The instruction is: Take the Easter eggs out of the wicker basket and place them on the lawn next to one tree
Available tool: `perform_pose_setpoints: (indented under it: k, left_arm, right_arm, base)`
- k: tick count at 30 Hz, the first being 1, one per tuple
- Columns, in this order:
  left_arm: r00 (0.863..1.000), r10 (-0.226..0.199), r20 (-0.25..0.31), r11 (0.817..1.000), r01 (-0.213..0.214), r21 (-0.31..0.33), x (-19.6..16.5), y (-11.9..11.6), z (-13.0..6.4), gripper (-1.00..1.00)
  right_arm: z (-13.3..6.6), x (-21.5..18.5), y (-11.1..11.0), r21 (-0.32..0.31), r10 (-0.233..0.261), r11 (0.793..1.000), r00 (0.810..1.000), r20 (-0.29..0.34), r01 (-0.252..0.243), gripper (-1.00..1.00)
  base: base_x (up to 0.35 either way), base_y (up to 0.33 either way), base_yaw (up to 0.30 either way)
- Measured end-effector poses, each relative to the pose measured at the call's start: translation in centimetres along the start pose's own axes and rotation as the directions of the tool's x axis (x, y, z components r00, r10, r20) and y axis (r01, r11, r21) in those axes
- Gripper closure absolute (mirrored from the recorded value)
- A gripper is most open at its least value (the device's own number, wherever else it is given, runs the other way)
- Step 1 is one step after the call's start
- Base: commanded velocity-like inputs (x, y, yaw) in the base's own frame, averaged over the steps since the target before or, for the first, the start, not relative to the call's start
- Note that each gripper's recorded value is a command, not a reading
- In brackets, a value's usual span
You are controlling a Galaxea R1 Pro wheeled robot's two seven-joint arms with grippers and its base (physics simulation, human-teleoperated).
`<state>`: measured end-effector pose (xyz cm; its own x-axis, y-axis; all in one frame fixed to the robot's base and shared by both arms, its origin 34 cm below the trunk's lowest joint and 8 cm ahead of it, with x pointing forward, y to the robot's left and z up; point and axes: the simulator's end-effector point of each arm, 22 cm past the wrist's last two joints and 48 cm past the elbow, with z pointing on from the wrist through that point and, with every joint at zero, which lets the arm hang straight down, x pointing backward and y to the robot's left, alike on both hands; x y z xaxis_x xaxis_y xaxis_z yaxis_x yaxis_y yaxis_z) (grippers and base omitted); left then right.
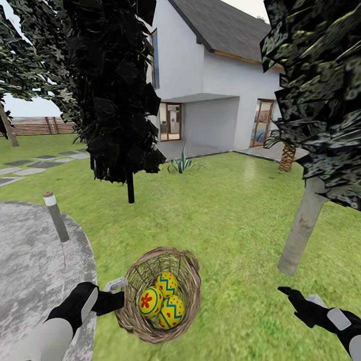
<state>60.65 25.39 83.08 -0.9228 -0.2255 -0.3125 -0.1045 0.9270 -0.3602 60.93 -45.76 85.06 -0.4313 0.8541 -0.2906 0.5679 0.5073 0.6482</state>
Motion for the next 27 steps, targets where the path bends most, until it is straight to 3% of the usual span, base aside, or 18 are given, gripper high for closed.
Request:
perform_pose_setpoints:
  k: [27]
  left_arm:
    - [1.0,0.0,0.0,1.0,0.0,0.0,0.0,0.0,0.0,1.0]
  right_arm:
    - [0.02,0.04,0.03,-0.001,0.002,1.0,1.0,0.0,-0.002,-1.0]
  base:
    - [0.298,0.0,0.0]
